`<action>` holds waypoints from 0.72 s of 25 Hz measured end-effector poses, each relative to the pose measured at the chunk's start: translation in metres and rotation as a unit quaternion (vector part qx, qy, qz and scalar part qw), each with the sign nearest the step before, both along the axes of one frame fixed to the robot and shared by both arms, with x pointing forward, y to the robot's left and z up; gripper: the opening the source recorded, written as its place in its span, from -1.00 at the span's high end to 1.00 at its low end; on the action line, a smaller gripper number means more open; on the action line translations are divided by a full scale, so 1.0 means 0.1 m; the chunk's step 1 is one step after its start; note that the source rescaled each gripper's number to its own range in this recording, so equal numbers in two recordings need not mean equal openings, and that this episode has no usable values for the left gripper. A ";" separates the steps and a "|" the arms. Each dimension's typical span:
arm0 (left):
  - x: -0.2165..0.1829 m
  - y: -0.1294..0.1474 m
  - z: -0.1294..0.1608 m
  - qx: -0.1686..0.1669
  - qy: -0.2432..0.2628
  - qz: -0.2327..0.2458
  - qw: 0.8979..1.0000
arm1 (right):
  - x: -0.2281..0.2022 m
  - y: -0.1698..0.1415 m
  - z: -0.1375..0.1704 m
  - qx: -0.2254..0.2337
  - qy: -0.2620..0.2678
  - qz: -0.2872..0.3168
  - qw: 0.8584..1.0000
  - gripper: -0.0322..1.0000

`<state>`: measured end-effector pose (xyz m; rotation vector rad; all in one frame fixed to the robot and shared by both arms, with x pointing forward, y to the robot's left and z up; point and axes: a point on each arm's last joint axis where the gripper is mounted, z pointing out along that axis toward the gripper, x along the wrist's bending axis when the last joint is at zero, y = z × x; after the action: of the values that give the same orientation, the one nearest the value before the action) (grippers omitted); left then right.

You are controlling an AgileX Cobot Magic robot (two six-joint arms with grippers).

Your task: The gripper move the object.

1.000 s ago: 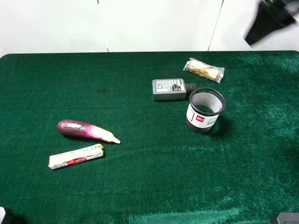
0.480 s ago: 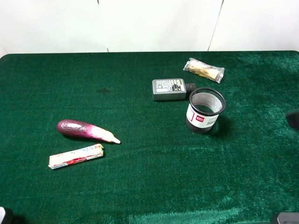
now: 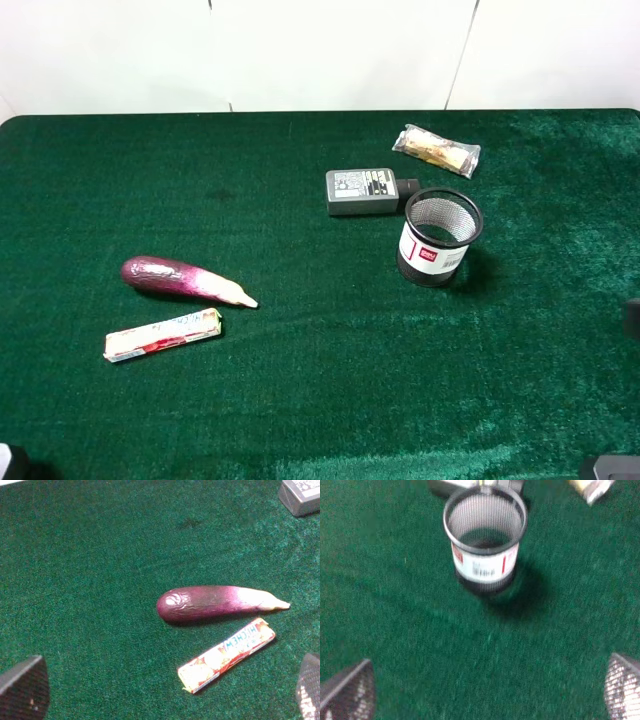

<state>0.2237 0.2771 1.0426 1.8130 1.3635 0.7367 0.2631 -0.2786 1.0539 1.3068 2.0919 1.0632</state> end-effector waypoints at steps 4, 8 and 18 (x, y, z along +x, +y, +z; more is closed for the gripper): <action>0.00 0.00 0.00 0.000 0.000 0.000 1.000 | -0.20 -0.08 0.03 0.018 -0.071 -0.006 0.997 -1.00; 0.00 0.00 0.00 0.000 0.000 0.000 1.000 | -0.31 -0.13 0.03 0.017 -0.112 -0.056 0.992 -1.00; 0.00 0.00 0.00 0.000 0.000 0.001 1.000 | -0.30 -0.08 0.03 -0.005 -0.120 -0.129 0.984 -1.00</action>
<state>0.2237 0.2772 1.0426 1.8126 1.3653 0.7383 0.2330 -0.2863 1.0569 1.3304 1.6979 1.0381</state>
